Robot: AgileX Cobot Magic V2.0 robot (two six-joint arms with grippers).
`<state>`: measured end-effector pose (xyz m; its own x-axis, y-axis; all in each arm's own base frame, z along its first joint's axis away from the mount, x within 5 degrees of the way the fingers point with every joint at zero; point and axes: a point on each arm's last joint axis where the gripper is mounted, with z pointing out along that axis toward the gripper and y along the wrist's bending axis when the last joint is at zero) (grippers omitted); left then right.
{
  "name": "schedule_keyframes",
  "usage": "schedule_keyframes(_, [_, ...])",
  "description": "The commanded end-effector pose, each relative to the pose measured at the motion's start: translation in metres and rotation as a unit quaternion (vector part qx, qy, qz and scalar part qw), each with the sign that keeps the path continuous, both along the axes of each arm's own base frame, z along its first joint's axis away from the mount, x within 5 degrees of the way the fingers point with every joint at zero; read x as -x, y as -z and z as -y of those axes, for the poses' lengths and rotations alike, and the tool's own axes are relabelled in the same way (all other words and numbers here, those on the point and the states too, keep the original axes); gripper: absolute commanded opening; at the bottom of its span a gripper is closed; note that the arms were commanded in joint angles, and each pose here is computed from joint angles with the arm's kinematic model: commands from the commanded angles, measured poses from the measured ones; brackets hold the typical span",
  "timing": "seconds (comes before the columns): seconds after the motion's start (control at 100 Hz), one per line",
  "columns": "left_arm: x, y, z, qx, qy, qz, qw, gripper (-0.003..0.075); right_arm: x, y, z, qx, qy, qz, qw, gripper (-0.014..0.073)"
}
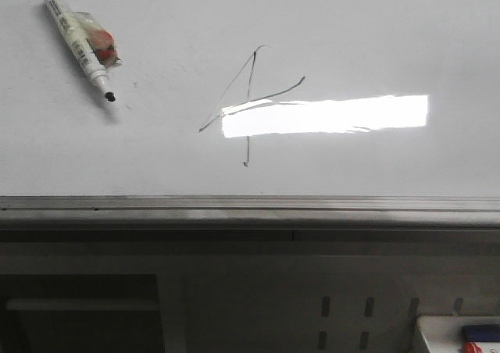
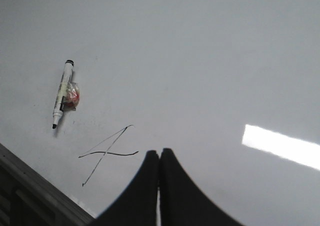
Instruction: Write number 4 on whiteboard
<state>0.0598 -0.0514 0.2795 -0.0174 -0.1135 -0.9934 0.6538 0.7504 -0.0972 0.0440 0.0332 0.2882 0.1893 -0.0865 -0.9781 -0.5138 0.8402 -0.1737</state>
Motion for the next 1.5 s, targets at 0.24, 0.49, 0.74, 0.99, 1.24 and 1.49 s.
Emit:
schedule_keyframes(0.24, [0.004, 0.001, -0.004, 0.014, -0.001, 0.007, 1.0, -0.002, 0.006, -0.012, 0.008, -0.035, 0.027, 0.043, 0.998, -0.0054])
schedule_keyframes(0.49, [0.004, 0.001, -0.004, 0.014, -0.001, 0.007, 1.0, -0.002, 0.006, -0.012, 0.008, -0.035, 0.027, 0.043, 0.998, -0.0054])
schedule_keyframes(0.74, [0.0, 0.001, -0.009, 0.01, -0.038, 0.02, 0.999, -0.002, 0.006, -0.012, 0.008, -0.035, 0.027, 0.043, 0.998, -0.0054])
schedule_keyframes(0.99, [0.003, -0.001, -0.024, -0.026, -0.124, 0.08, 0.989, -0.002, 0.006, -0.012, 0.008, -0.035, 0.027, 0.043, 0.998, -0.0054])
schedule_keyframes(1.24, [0.004, 0.034, -0.037, -0.054, -0.243, 0.042, 0.968, -0.002, 0.006, -0.012, 0.008, -0.035, 0.027, 0.043, 0.998, -0.0054])
schedule_keyframes(1.49, [0.005, 0.067, -0.047, -0.067, -0.318, 0.003, 0.946, -0.002, 0.006, -0.012, 0.008, -0.035, 0.027, 0.043, 0.998, -0.0054])
